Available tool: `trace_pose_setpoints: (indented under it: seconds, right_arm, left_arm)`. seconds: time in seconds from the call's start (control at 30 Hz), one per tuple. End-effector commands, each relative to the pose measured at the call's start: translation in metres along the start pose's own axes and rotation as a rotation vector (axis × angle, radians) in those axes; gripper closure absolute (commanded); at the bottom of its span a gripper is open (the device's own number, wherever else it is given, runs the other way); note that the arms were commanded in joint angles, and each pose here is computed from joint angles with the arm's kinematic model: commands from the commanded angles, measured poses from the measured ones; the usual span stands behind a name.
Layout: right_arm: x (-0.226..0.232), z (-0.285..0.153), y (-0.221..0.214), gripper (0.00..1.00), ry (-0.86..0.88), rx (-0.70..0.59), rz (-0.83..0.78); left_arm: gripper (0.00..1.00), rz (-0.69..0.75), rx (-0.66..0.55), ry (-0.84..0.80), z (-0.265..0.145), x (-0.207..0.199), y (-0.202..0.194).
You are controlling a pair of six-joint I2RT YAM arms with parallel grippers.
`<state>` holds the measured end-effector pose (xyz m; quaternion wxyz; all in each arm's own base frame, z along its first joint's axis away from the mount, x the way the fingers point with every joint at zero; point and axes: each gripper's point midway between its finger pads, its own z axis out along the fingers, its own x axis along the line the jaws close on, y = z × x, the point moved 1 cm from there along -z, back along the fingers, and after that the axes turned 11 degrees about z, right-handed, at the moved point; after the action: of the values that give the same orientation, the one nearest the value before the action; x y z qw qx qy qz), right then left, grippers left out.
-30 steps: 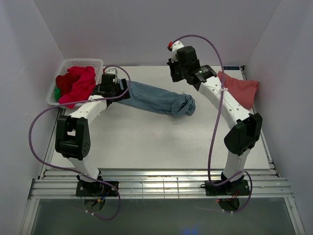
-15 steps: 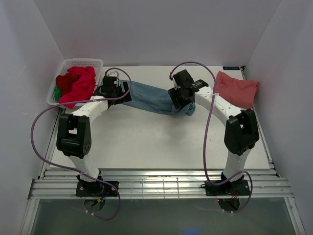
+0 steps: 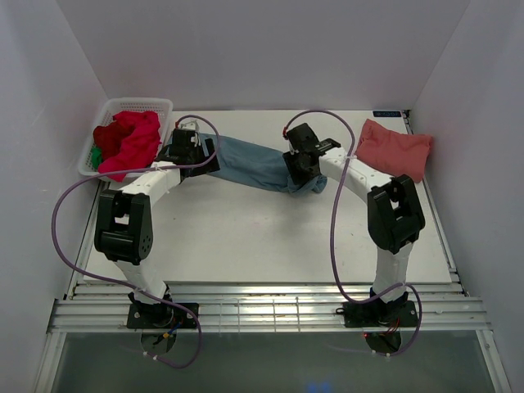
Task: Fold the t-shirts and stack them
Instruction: Flatten out the tshirt
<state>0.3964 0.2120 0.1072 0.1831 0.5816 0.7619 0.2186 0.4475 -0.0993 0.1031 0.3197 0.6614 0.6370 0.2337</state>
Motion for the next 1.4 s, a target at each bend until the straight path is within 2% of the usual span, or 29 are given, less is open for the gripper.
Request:
trace_pose_setpoints:
  seconds: [0.0, 0.27, 0.33, 0.57, 0.73, 1.13, 1.3, 1.33, 1.37]
  right_arm:
    - [-0.003, 0.01, -0.006, 0.47, -0.014, 0.008, 0.023]
    - [-0.011, 0.004, -0.022, 0.45, -0.035, 0.025, 0.021]
    - [-0.007, 0.009, -0.026, 0.47, -0.019, 0.03, 0.018]
    - [0.026, 0.023, -0.014, 0.5, 0.162, 0.023, 0.03]
    - [0.036, 0.016, -0.006, 0.48, 0.206, 0.032, 0.028]
    - [0.033, 0.03, -0.042, 0.49, 0.206, 0.119, 0.012]
    - [0.031, 0.042, -0.052, 0.58, 0.189, 0.147, 0.007]
    - [0.031, 0.044, -0.053, 0.69, 0.189, 0.15, 0.005]
    - [0.032, 0.045, -0.053, 0.74, 0.193, 0.151, 0.002]
  left_arm:
    - [0.04, -0.001, -0.059, -0.002, -0.017, 0.001, 0.016]
    - [0.04, -0.007, -0.057, 0.001, -0.015, 0.004, 0.015]
    - [0.04, -0.008, -0.054, -0.004, -0.013, 0.003, 0.015]
    - [0.04, -0.003, -0.046, -0.008, -0.01, 0.002, 0.014]
    - [0.04, -0.001, -0.044, 0.006, -0.013, 0.005, 0.009]
    - [0.04, 0.001, -0.044, 0.009, -0.008, 0.006, 0.011]
    - [0.04, -0.002, -0.041, 0.021, -0.008, 0.01, 0.01]
    - [0.04, -0.003, -0.038, 0.022, -0.008, 0.011, 0.008]
    - [0.04, -0.001, -0.04, 0.024, -0.009, 0.011, 0.008]
